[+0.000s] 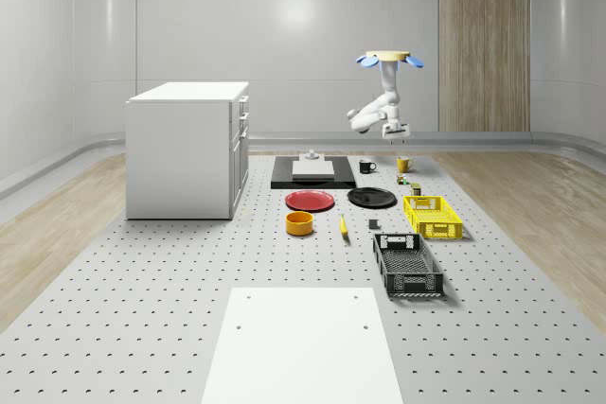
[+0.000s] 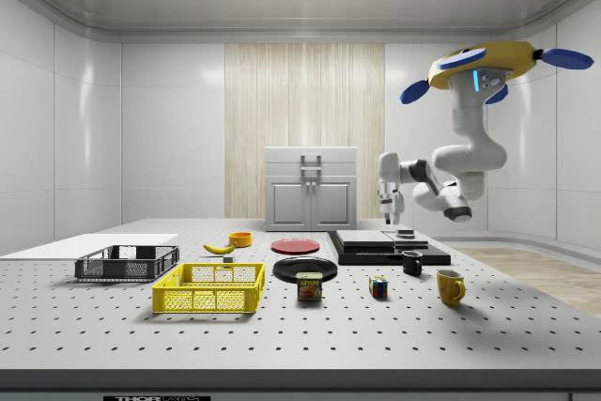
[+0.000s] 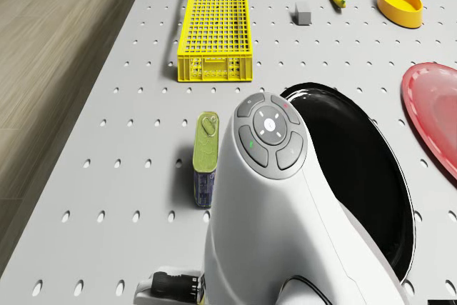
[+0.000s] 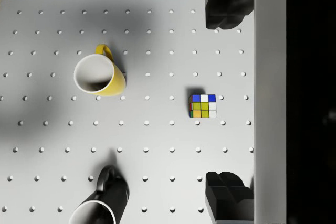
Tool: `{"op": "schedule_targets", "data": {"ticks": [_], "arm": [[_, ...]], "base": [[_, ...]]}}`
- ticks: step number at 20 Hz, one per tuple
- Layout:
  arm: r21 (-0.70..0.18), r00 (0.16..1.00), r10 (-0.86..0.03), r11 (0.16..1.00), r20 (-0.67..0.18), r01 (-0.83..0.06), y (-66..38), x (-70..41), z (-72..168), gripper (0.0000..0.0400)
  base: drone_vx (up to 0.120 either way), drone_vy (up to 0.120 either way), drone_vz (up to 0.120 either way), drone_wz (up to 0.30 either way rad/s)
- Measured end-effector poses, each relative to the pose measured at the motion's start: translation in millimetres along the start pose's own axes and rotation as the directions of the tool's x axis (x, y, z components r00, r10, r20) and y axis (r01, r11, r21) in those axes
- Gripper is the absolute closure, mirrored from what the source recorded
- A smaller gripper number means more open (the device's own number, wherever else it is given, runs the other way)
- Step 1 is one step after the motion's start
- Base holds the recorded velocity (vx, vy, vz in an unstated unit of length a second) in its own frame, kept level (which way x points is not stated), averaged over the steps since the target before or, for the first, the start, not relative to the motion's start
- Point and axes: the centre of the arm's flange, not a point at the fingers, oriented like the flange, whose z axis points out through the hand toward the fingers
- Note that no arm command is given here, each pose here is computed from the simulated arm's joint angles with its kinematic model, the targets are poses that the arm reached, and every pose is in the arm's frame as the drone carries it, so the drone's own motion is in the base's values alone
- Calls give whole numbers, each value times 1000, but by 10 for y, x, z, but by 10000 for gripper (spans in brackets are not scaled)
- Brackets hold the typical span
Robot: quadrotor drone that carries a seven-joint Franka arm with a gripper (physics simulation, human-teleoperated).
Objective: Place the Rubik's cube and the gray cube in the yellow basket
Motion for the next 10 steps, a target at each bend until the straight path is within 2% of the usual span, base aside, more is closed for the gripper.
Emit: {"op": "schedule_targets", "data": {"ticks": [4, 5, 7, 10], "arm": [[-40, 999, -2, 999, -43, 0, -40, -41, -1, 0], [-46, 999, -3, 999, -49, 0, -47, -48, 0, 0], [-56, 998, -3, 998, -59, 0, -56, -57, 0, 0], [-65, 998, -4, 998, -69, 0, -66, -67, 1, 0]], "base": [[120, 120, 0, 0], [120, 40, 0, 0], [80, 0, -100, 0], [0, 0, -120, 0]]}}
